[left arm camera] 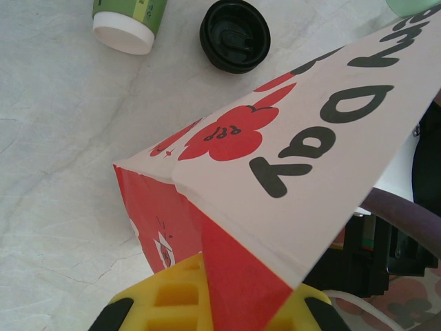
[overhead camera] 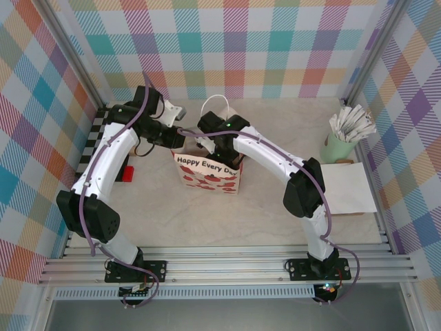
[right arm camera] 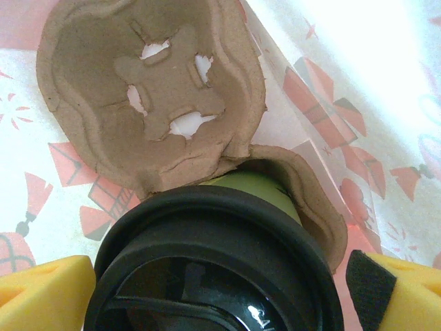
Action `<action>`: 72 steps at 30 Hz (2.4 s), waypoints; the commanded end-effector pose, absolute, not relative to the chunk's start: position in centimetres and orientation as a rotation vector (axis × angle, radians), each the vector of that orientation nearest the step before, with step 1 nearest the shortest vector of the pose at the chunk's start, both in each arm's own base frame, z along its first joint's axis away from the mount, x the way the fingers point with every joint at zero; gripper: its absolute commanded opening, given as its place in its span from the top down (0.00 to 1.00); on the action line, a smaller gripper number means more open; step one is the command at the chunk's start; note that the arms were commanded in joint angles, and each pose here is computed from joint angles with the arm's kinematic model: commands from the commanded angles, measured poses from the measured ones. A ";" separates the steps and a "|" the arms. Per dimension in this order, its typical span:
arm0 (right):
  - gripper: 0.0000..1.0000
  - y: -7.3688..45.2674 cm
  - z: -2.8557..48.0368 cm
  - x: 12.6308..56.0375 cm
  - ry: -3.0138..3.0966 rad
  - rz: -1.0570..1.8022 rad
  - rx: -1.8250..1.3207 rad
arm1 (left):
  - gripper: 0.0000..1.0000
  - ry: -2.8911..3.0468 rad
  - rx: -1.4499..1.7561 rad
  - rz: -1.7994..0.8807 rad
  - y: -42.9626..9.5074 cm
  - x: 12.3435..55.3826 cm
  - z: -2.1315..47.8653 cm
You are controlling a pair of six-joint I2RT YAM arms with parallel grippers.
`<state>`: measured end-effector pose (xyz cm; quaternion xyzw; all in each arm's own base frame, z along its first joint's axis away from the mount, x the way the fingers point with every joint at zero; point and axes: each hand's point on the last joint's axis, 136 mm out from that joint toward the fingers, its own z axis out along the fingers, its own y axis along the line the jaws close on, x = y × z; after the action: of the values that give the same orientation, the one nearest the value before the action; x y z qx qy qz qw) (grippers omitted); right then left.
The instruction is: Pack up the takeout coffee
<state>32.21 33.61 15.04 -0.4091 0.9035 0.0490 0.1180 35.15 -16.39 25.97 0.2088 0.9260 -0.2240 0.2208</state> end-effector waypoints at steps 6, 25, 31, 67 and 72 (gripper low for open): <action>0.03 33.8 17.2 32.4 2.597 0.176 -1.157 | 1.00 2.541 0.610 -0.621 -16.7 35.0 26.6; 0.02 33.3 18.1 32.0 2.601 0.176 -1.129 | 1.00 2.546 0.606 -0.625 -16.8 35.1 26.4; 0.02 33.4 18.0 31.9 2.600 0.181 -1.134 | 1.00 2.549 0.605 -0.625 -16.7 35.0 26.3; 0.02 36.0 22.9 30.0 2.305 0.445 -1.290 | 1.00 2.568 0.562 -0.634 -16.6 35.0 26.5; 0.03 37.2 24.4 30.0 2.179 0.508 -1.328 | 1.00 2.583 0.537 -0.640 -16.7 35.0 26.7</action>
<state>30.81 35.87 20.82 -0.4644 0.8471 0.1455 0.2136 34.98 -16.31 26.02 0.2002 0.9297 -0.2241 0.2130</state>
